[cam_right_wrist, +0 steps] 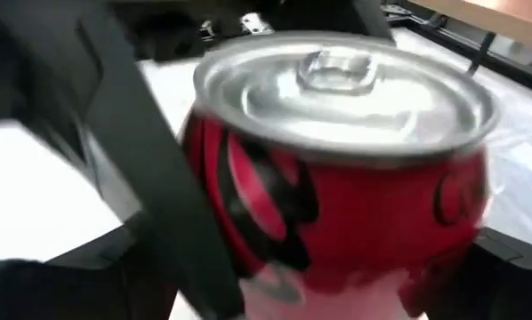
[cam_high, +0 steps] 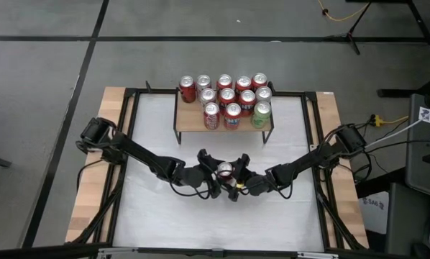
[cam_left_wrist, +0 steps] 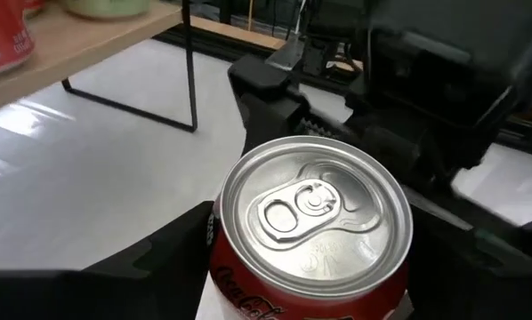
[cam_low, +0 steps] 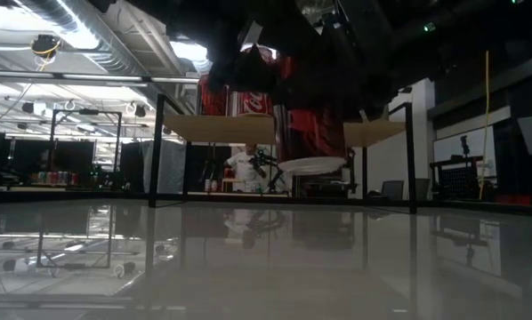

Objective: Place canned beverage on shelf
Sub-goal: Put the red black soda can on the shelf aligned with the other red black soda can

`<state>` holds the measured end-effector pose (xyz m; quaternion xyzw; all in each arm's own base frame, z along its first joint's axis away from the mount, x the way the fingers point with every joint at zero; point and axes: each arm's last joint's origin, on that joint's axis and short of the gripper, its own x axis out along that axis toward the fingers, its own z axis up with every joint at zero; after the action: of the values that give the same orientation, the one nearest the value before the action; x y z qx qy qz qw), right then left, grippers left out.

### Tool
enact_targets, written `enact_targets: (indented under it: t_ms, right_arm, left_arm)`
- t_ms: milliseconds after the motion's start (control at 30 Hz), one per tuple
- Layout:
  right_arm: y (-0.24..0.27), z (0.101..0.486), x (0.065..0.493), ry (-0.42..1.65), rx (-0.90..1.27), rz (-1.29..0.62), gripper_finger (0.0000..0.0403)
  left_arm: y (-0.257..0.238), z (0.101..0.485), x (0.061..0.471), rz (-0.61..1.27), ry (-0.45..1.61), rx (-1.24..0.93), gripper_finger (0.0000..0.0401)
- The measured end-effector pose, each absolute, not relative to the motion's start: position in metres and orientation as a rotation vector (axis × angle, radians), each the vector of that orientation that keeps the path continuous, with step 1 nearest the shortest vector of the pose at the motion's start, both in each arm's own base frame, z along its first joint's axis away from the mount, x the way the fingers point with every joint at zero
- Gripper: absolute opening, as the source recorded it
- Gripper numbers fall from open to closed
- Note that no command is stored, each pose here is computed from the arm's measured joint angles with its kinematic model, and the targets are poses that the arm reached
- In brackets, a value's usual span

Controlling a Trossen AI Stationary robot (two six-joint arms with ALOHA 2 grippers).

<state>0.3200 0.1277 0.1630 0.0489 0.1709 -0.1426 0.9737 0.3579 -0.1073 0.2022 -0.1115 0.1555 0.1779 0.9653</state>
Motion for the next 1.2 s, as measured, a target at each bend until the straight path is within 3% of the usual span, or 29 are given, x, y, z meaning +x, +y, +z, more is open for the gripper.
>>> enact_targets:
  t_ms: [633,967,1200]
  right_arm:
    - [0.112,0.216,0.283,0.460,0.018,-0.245,0.0353]
    - [0.109,0.226,0.277,0.445,0.027,-0.242,0.0353]
    - [0.110,0.226,0.277,0.453,0.039,-0.207,0.0353]
  left_arm:
    - [-0.085,0.288,0.303,0.291,0.308,-0.163,0.0280]
    - [-0.031,0.342,0.241,0.398,0.289,-0.103,0.0285]
    - [0.013,0.356,0.221,0.415,0.291,-0.050,0.0286]
